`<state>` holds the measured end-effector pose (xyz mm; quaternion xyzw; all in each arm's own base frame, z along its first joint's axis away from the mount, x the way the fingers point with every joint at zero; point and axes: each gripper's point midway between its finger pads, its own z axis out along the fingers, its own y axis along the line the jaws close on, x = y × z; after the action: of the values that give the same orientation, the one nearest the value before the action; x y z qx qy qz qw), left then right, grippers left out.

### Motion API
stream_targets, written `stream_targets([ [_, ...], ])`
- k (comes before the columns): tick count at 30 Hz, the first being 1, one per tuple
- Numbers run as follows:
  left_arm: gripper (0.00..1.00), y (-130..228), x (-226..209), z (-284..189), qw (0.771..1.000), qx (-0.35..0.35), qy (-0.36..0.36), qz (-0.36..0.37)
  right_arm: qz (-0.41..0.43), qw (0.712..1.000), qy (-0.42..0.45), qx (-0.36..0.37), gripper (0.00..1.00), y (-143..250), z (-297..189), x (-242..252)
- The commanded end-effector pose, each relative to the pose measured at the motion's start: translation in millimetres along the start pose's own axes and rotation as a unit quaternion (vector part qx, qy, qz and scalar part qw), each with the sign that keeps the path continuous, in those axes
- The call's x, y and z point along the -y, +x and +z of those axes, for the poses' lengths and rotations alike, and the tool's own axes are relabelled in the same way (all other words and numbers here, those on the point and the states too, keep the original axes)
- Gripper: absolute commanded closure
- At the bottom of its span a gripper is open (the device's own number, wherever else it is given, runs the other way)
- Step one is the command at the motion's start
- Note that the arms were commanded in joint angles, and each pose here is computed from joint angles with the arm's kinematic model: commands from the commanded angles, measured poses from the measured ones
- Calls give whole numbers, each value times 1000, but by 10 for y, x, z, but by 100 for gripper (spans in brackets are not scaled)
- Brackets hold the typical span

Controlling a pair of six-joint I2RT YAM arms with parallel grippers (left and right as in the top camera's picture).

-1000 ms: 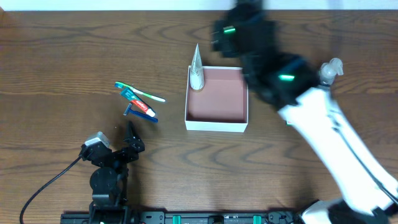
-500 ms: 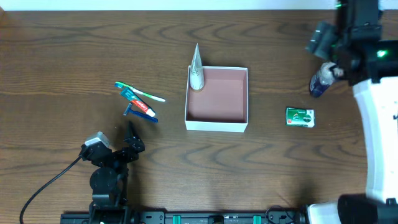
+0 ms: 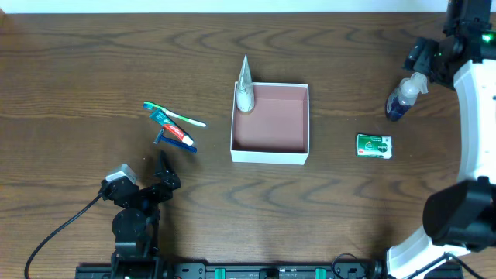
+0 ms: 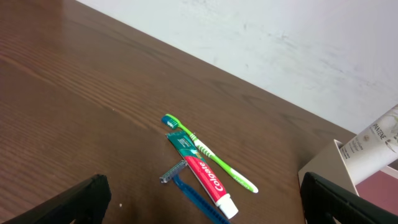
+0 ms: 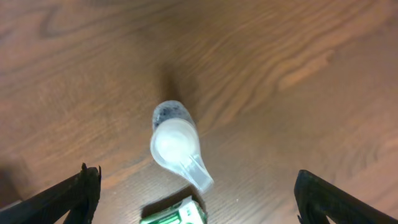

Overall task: Pack container
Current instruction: 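Move the right gripper to the blue soap pump bottle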

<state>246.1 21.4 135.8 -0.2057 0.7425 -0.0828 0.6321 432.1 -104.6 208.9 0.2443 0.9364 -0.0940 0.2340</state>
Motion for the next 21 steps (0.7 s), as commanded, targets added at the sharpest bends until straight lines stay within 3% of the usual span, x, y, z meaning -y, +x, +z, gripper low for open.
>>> stream_targets([
  [1,2,169,-94,16,1000,-23,-15,9,-42,999,-12,-18,6,47,142,-32],
  [21,2,169,-94,16,1000,-23,-15,9,-107,991,-61,-49,8,232,529,-114],
])
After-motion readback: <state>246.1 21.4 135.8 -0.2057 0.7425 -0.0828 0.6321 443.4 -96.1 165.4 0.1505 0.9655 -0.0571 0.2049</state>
